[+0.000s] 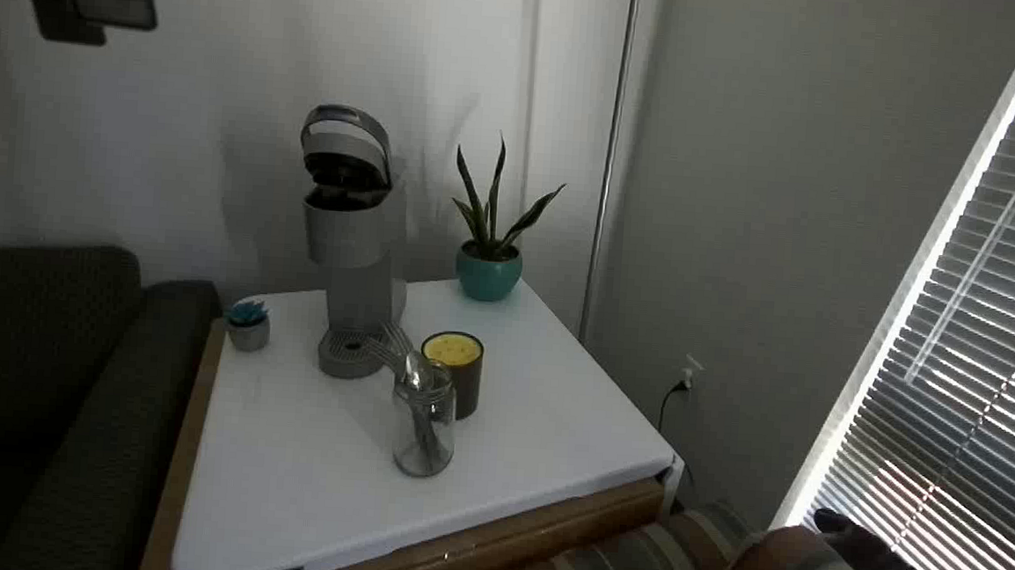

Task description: Close the coffee maker

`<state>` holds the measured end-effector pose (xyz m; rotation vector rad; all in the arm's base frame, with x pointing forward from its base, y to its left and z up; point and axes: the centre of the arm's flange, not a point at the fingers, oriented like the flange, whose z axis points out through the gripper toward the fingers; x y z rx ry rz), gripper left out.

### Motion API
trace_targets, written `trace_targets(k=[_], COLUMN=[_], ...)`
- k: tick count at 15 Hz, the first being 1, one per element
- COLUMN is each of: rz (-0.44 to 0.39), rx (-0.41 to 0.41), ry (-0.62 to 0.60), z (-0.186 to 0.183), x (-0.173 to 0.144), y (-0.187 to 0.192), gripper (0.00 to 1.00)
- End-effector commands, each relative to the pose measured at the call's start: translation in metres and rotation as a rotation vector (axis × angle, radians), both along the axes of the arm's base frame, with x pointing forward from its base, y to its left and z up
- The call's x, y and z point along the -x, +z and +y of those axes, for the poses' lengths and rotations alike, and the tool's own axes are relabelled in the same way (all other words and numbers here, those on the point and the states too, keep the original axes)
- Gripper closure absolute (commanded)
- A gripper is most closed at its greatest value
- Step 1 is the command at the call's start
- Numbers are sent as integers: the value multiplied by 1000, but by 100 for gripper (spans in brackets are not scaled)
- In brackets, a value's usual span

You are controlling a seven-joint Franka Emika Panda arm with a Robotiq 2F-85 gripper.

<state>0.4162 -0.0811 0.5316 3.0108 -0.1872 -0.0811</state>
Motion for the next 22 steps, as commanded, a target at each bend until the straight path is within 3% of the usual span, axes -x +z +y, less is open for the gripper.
trace_targets(k=[1,8,11,16,22], rz=[0,0,6,-92,-279], rx=[0,0,-1,-57,-262], ry=[-1,-1,61,-106,-381], z=[0,0,-7,24,102], x=[0,0,-6,-60,-158], y=[0,0,6,1,-14], gripper=[0,0,0,0,0])
